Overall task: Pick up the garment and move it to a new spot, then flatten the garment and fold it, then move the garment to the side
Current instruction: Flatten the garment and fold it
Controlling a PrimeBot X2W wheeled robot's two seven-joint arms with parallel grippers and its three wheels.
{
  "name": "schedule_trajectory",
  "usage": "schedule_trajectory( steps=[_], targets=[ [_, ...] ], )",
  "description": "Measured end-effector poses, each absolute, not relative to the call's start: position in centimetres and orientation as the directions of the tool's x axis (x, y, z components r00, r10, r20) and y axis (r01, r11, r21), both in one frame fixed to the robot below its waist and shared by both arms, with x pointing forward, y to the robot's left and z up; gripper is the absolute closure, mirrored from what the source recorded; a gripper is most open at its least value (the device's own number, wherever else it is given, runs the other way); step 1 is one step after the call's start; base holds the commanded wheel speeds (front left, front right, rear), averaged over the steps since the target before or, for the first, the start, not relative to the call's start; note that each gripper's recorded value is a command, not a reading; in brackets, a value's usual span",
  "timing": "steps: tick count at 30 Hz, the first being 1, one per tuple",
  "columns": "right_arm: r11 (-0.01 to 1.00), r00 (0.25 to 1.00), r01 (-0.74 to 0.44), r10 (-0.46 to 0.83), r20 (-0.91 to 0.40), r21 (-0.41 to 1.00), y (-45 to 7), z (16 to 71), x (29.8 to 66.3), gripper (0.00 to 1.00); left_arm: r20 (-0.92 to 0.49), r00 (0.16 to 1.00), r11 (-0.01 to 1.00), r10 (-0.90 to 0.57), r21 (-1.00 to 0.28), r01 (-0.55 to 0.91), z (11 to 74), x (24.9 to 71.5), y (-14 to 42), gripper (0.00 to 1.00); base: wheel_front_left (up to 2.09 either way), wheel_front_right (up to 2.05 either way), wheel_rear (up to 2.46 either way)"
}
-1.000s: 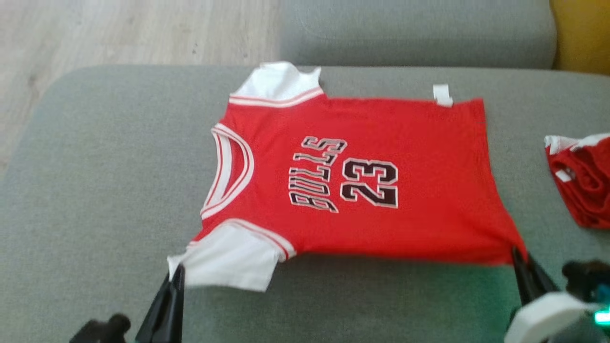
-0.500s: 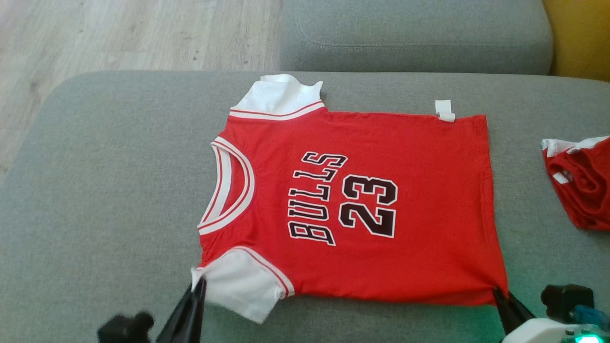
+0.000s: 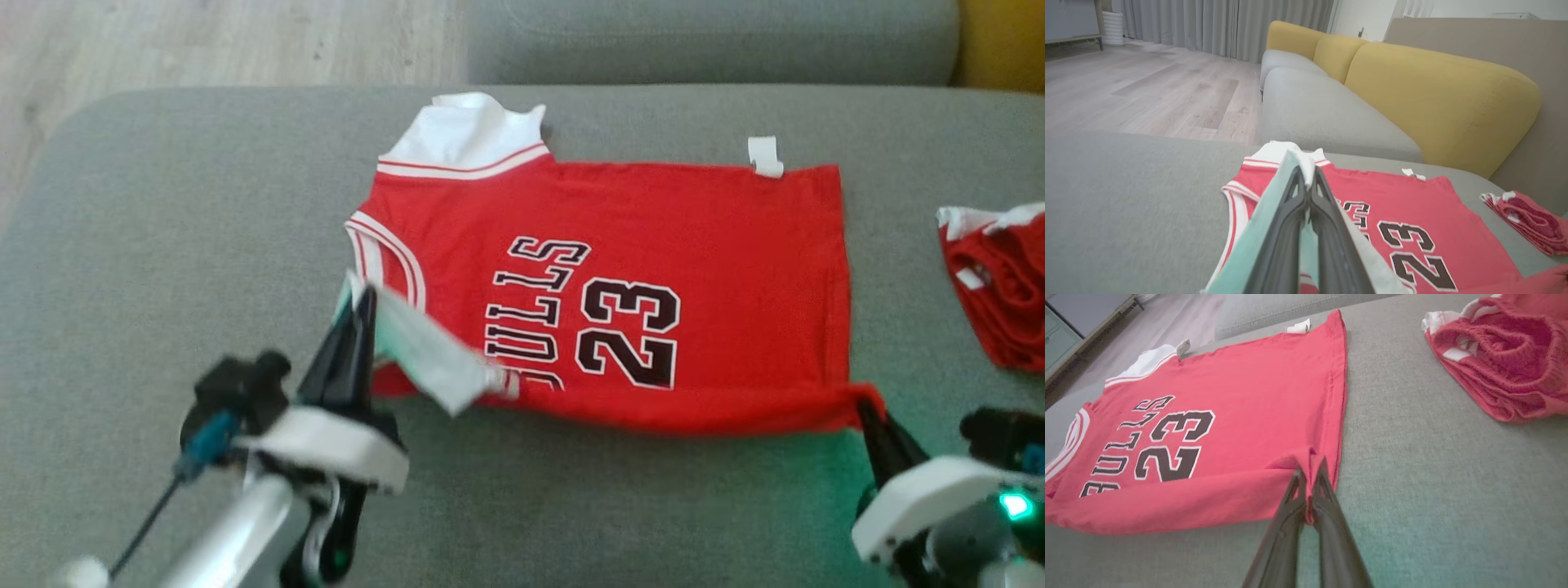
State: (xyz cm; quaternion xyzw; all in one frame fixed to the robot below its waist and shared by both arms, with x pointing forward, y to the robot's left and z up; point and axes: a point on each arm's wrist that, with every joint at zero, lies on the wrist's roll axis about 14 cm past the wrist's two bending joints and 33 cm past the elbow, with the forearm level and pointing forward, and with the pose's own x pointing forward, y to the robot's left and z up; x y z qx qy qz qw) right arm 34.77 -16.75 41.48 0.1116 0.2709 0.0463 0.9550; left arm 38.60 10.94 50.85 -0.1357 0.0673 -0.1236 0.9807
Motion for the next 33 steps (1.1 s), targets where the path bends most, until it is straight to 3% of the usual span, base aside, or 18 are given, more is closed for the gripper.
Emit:
schedule_trajectory(
  steps=[6, 11, 19, 20, 21, 22, 23, 33],
  targets=[
    [0.967, 0.872, -0.014, 0.137, -0.47, 0.256, -17.0, 42.0, 37.7, 1.0, -0.066, 0.961, 0.936, -0.268, -0.255, 0.244, 51.2, 42.2, 10.7, 1.0, 0.0, 0.0, 0.0],
    [0.98, 0.869, -0.052, 0.138, -0.474, 0.19, -16.5, 42.2, 40.3, 1.0, -0.07, 0.959, 0.939, -0.274, -0.236, 0.251, 50.4, 44.7, 10.6, 1.0, 0.0, 0.0, 0.0],
    [0.989, 0.845, -0.051, 0.117, -0.521, 0.139, -16.8, 40.7, 41.6, 1.0, -0.061, 0.968, 0.946, -0.243, -0.235, 0.223, 49.6, 47.0, 11.2, 1.0, 0.0, 0.0, 0.0],
    [0.989, 0.847, -0.048, 0.115, -0.519, 0.14, -16.9, 40.6, 41.7, 0.71, -0.062, 0.968, 0.946, -0.244, -0.236, 0.223, 49.5, 47.2, 11.1, 1.0, 0.0, 0.0, 0.0],
    [0.989, 0.852, -0.046, 0.112, -0.512, 0.141, -16.9, 40.7, 41.9, 0.18, -0.063, 0.968, 0.945, -0.244, -0.238, 0.223, 49.4, 47.3, 11.1, 0.72, 0.0, 0.0, 0.0],
    [0.989, 0.862, -0.046, 0.111, -0.494, 0.141, -16.9, 40.9, 42.2, 0.0, -0.06, 0.968, 0.945, -0.244, -0.238, 0.223, 49.4, 47.3, 11.0, 0.38, 0.0, 0.0, 0.0],
    [0.989, 0.874, -0.046, 0.108, -0.473, 0.141, -17.0, 41.2, 42.5, 0.0, -0.064, 0.967, 0.945, -0.246, -0.237, 0.225, 49.2, 47.3, 10.9, 0.0, 0.0, 0.0, 0.0],
    [0.989, 0.945, -0.054, 0.095, -0.312, 0.137, -17.1, 44.4, 44.2, 0.0, 0.006, 0.971, 0.933, -0.239, -0.277, 0.231, 50.9, 46.8, 11.0, 0.0, 0.0, 0.0, 0.0]
  ],
)
